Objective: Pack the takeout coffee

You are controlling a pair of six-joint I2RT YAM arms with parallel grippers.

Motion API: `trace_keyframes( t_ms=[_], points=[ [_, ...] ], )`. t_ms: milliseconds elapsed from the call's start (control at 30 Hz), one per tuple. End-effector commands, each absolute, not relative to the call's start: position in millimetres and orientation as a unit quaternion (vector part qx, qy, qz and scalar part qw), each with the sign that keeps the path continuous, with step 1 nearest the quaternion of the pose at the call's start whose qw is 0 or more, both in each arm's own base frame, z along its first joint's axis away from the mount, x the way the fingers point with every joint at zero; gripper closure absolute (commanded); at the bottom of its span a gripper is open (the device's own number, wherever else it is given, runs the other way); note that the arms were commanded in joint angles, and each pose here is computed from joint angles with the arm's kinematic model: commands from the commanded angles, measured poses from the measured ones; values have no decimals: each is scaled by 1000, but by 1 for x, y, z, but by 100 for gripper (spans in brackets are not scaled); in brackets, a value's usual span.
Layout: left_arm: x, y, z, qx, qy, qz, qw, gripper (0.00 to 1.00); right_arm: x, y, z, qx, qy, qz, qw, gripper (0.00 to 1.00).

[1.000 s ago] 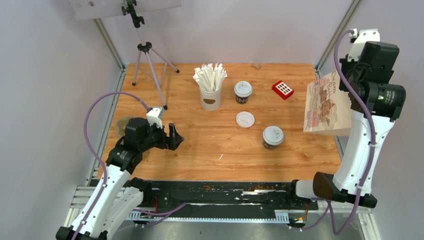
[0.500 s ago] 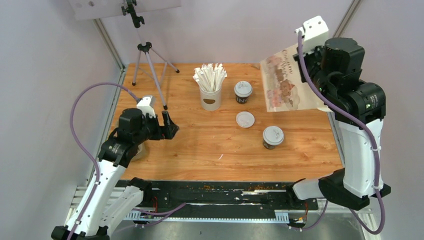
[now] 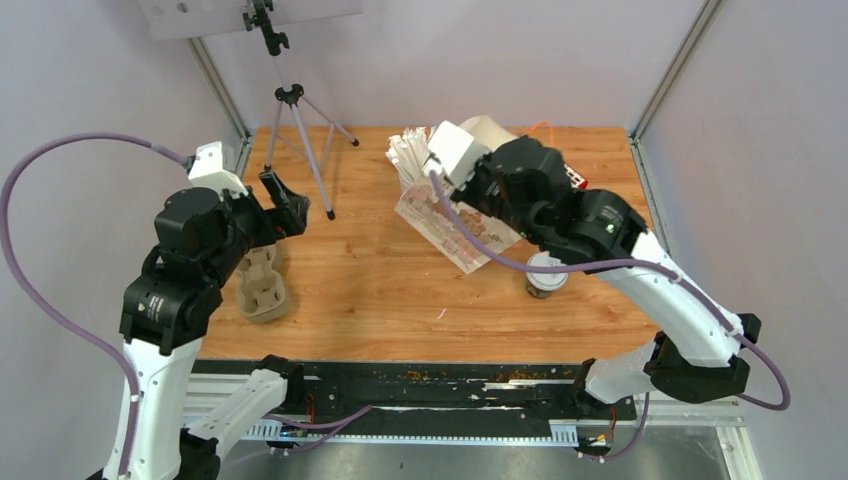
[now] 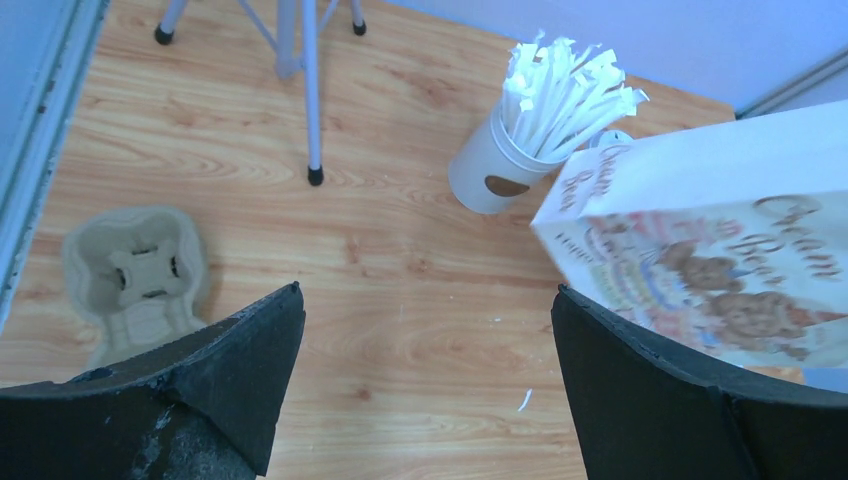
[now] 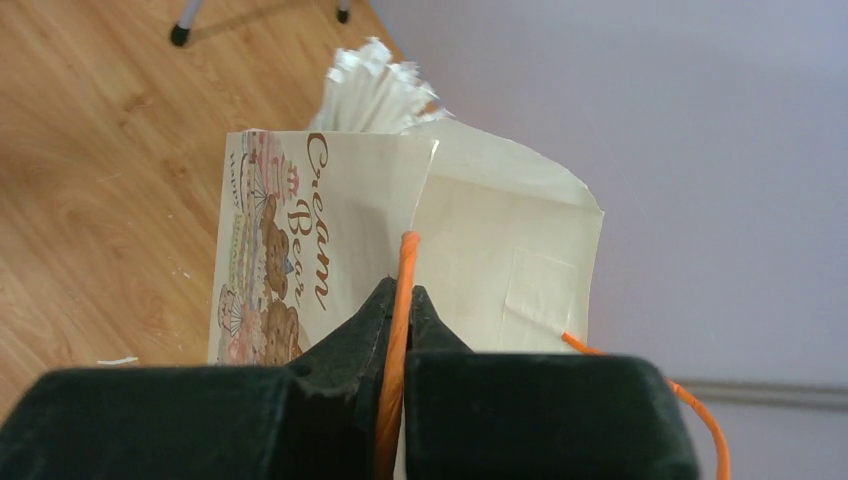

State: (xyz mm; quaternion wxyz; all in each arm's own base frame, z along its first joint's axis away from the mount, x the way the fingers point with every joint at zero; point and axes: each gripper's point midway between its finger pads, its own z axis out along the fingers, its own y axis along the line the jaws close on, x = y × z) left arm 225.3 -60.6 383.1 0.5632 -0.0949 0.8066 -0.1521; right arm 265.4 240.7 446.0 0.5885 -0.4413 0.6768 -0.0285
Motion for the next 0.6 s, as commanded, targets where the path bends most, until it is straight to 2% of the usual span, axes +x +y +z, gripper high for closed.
trace_keyframes(
  t_ms=[0, 167, 300, 567],
  points=[
    [214, -46, 387, -95, 817, -116, 556, 0, 253, 292, 432, -528, 602, 9, 599, 100],
    [214, -46, 368, -88, 848, -96, 515, 0, 242, 336, 396, -611, 540, 42, 577, 100],
    [218, -42, 355, -100, 849, -83, 513, 0, 238, 358, 371, -664, 512, 57, 542, 100],
    [223, -41, 316, -88, 871, -59, 480, 0, 231, 392, 315, -719, 501, 61, 479, 100]
  ],
)
